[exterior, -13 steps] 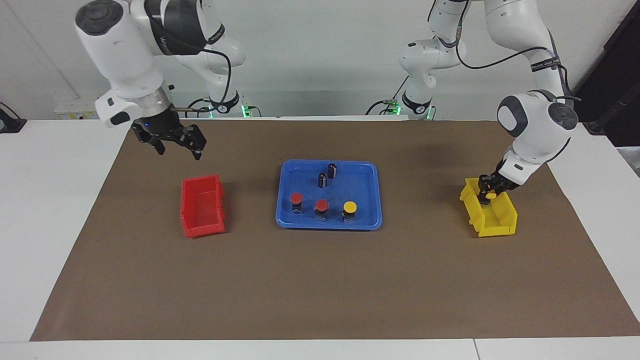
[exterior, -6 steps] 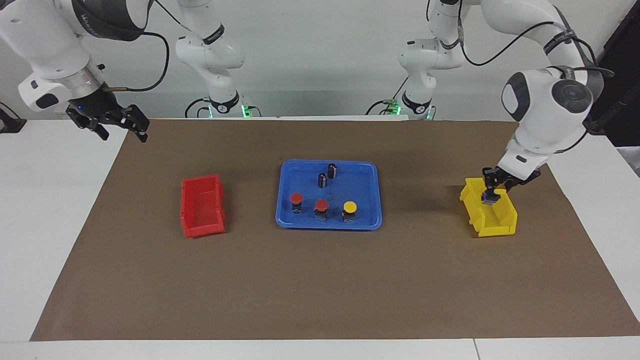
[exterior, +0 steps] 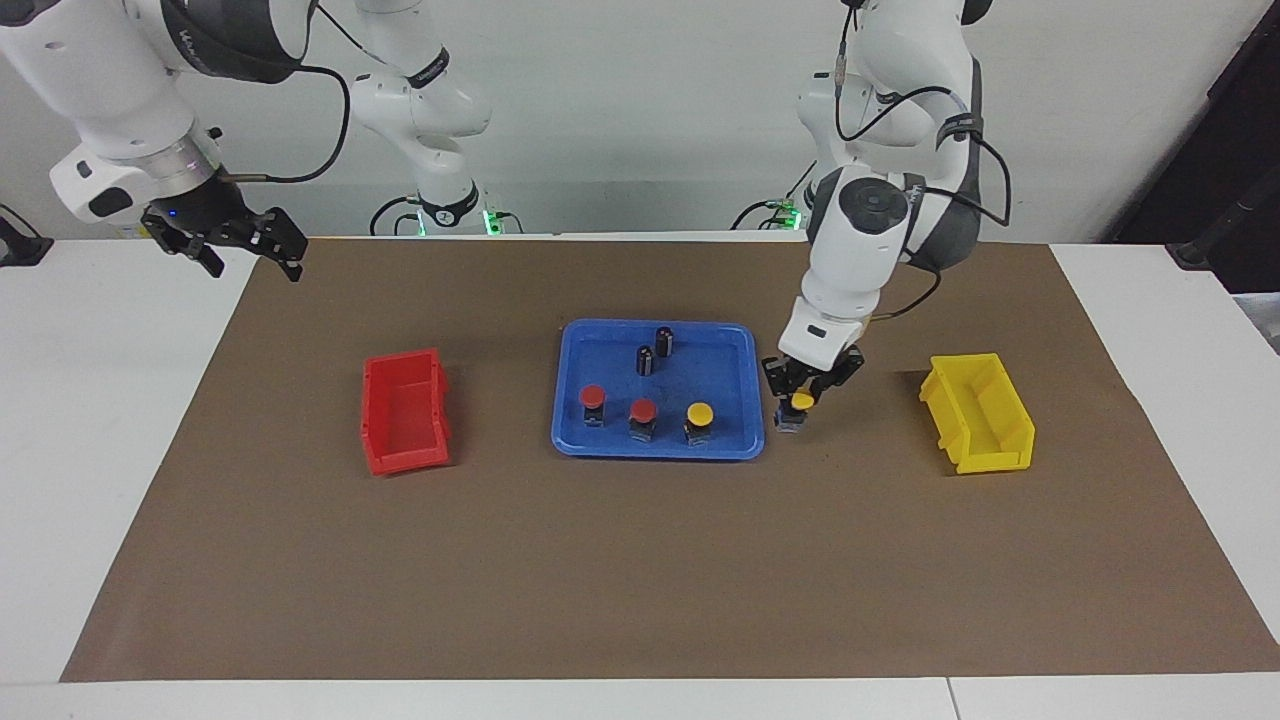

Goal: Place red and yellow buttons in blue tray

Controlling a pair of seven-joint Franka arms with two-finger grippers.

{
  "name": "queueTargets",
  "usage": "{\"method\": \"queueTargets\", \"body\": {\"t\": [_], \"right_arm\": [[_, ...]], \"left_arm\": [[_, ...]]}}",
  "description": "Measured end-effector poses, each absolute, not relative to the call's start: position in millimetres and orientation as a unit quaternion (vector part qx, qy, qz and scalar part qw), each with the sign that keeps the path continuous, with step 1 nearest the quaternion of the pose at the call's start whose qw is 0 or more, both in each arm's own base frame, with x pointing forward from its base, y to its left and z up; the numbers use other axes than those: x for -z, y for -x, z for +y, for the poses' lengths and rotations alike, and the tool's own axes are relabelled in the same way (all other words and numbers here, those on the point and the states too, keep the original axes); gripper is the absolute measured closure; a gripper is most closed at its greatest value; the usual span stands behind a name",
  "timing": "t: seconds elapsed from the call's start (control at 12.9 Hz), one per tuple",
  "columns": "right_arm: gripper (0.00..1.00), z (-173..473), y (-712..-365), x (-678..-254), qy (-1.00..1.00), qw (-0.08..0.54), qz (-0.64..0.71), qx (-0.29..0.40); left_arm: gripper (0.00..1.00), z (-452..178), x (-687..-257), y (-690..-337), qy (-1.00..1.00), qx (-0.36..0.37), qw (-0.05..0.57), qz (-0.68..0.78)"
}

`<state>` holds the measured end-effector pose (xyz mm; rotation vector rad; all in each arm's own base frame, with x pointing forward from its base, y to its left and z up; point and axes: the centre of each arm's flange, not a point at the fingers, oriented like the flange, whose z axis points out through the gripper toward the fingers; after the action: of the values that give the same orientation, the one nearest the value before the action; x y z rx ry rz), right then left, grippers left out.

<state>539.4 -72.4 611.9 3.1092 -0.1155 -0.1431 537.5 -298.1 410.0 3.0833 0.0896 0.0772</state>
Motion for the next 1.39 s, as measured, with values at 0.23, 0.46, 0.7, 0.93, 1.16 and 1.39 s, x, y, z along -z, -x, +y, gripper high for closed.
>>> {"method": "queueTargets", "body": {"t": [0.23,0.46,0.7,0.93,1.16,1.39], "right_arm": [[0.0,-70.2,-540.4,-610.3,-0.998,0.014,-0.035,0.041],[0.0,-73.4,-542.9,-608.8,-0.999,0.015,-0.038,0.032],[0.0,-78.7,-541.4,-607.6,-0.998,0.014,-0.043,0.035],[0.0,-76.0,-540.7,-605.9,-0.998,0.013,-0.04,0.041],[0.0,-65.6,-542.0,-605.8,-0.999,0.014,-0.031,0.041],[0.0,-53.9,-543.2,-605.5,-0.999,0.014,-0.021,0.041]], "left_arm": [[0.59,-321.7,-400.2,-526.7,-0.999,-0.026,0.037,0.024],[0.59,-327.2,-384.0,-517.8,-0.999,-0.024,0.036,0.018],[0.59,-322.5,-366.7,-514.3,-0.999,-0.018,0.031,0.021],[0.52,-317.9,-364.1,-515.7,-0.999,-0.016,0.028,0.025],[0.16,-314.4,-374.5,-518.8,-0.999,-0.002,0.019,0.028],[0.0,-292.8,-410.1,-533.1,-0.999,0.012,0.011,0.047]]}}
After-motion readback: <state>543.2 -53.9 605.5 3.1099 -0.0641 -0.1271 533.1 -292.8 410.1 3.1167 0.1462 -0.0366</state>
